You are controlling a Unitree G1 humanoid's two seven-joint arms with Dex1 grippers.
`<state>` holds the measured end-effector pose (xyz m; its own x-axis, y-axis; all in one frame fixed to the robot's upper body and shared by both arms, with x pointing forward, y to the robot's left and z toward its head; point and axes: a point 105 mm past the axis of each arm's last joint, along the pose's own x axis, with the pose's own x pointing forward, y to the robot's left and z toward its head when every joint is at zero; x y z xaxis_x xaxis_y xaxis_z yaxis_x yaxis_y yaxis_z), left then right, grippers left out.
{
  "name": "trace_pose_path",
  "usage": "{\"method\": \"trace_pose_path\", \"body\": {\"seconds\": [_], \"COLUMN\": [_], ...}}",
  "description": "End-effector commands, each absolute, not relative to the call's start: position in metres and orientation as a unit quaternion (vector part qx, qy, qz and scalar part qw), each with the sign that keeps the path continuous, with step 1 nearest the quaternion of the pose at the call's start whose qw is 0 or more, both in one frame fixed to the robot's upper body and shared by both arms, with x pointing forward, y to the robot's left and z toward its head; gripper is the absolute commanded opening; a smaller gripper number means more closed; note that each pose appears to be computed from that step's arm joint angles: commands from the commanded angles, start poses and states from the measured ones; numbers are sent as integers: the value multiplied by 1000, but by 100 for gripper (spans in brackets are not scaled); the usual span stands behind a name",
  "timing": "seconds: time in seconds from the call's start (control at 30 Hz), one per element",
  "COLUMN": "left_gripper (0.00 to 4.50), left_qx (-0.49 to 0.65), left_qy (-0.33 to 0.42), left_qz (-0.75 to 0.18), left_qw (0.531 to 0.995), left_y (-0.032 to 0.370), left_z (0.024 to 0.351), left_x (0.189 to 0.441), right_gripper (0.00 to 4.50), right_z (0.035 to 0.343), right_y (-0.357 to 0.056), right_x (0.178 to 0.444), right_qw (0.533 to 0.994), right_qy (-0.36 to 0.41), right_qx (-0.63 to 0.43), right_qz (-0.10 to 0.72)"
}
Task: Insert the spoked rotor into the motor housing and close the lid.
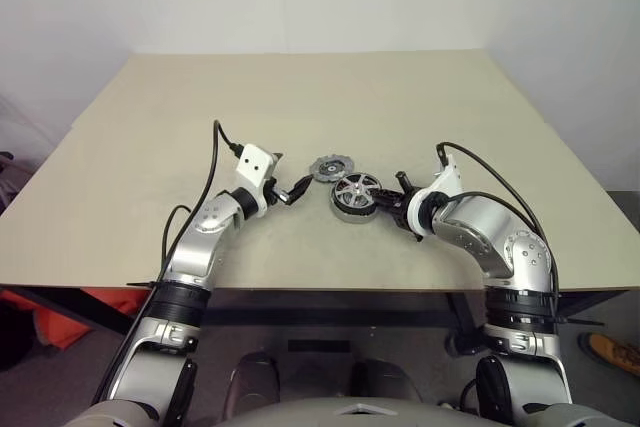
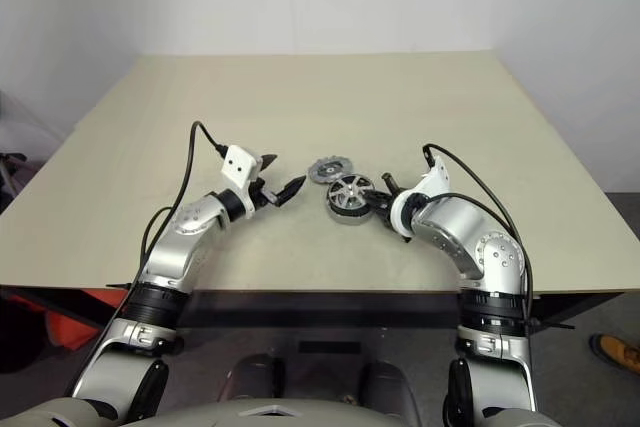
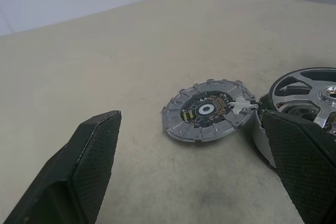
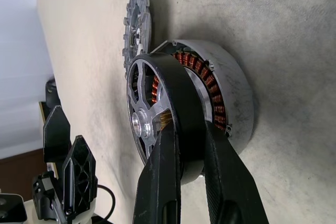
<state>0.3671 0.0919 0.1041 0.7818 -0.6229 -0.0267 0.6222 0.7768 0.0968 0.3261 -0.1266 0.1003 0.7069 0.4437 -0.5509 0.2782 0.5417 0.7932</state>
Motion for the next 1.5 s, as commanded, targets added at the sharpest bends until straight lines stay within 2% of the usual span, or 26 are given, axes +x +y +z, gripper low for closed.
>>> {"method": "trace_pose_path", "body": {"seconds": [0.03, 0.5, 0.7, 1.07, 1.17, 1.23, 1.37, 1.47, 1.5], "left_gripper": [450, 450, 450, 450, 450, 450, 450, 450, 450], "left_qx": [57, 57, 58, 59, 59, 59, 61, 62, 62], "left_qy": [-21, -19, -20, -20, -21, -21, -23, -25, -25], "left_qz": [-327, -325, -324, -327, -328, -328, -327, -327, -327], "left_qw": [943, 944, 944, 943, 943, 943, 943, 943, 943], "left_y": [94, 95, 95, 94, 94, 94, 93, 93, 93], "left_z": [113, 112, 112, 113, 113, 113, 114, 115, 116], "left_x": [368, 368, 368, 370, 370, 371, 371, 372, 372], "right_gripper": [32, 32, 222, 222, 222, 222, 222, 222, 222], "right_z": [121, 111, 128, 137, 144, 159, 169, 161, 157], "right_y": [-122, -122, -123, -140, -148, -141, -123, -113, -109], "right_x": [329, 330, 336, 347, 354, 355, 353, 355, 355], "right_qw": [799, 799, 822, 874, 904, 927, 962, 956, 950], "right_qy": [351, 360, 325, 278, 242, 199, 127, 83, 78], "right_qx": [481, 476, 459, 391, 343, 289, 90, -79, -103], "right_qz": [82, 70, 88, 82, 83, 130, 222, 269, 285]}}
